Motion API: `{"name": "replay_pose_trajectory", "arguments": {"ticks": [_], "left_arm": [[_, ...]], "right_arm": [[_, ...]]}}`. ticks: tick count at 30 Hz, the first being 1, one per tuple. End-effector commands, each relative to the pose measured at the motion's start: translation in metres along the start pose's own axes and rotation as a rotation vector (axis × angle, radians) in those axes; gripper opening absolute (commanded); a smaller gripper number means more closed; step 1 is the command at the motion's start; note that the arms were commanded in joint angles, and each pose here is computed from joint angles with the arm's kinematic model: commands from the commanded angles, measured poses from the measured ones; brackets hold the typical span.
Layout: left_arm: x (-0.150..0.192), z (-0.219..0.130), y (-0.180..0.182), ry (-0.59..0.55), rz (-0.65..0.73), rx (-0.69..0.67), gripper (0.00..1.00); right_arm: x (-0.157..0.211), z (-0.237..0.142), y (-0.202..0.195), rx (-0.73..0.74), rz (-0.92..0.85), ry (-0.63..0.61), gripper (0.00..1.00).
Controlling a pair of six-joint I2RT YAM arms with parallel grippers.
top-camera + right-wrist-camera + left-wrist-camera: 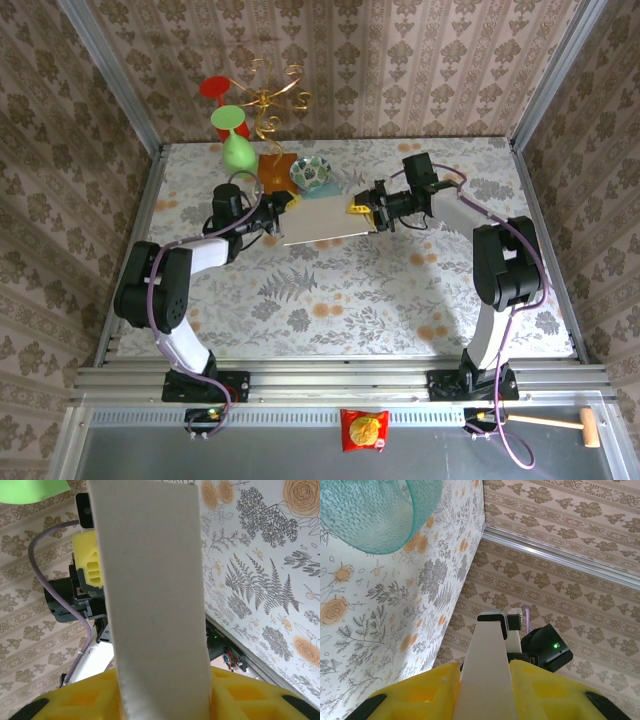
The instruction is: Fold the paper box
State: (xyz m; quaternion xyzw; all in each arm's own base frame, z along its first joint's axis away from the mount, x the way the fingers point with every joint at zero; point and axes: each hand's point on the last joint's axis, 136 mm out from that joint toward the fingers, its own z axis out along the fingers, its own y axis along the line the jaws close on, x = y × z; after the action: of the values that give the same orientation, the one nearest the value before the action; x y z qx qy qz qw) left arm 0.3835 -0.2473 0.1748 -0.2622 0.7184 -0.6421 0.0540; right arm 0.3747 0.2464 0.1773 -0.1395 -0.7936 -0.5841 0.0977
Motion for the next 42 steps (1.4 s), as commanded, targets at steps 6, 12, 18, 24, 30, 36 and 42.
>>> {"name": "replay_pose_trajectory", "arguments": {"ticks": [6,12,18,24,30,36,42], "left_arm": [[0.01,-0.01,0.007,-0.072,-0.159,0.019,0.02],[0.01,-0.019,0.043,-0.133,-0.302,-0.067,0.05],[0.012,-0.027,0.068,-0.173,-0.464,-0.086,0.05],[0.014,-0.033,0.086,-0.225,-0.556,-0.12,0.05],[0.023,-0.035,0.096,-0.203,-0.584,-0.178,0.04],[0.031,-0.037,0.106,-0.172,-0.589,-0.226,0.05],[0.029,-0.034,0.102,-0.165,-0.575,-0.226,0.05]], "right_arm": [[-0.008,-0.015,-0.002,0.058,0.004,-0.143,0.61],[-0.008,-0.051,0.0,0.033,0.032,-0.323,0.66],[0.002,-0.096,0.001,0.193,-0.173,-0.551,0.63],[0.049,-0.097,0.006,0.632,-0.95,-0.657,0.61],[0.076,-0.067,0.008,0.684,-1.779,-0.61,0.67],[0.068,-0.053,-0.008,0.867,-2.139,-0.287,0.81],[0.062,-0.033,-0.015,0.898,-2.216,-0.078,0.81]]}}
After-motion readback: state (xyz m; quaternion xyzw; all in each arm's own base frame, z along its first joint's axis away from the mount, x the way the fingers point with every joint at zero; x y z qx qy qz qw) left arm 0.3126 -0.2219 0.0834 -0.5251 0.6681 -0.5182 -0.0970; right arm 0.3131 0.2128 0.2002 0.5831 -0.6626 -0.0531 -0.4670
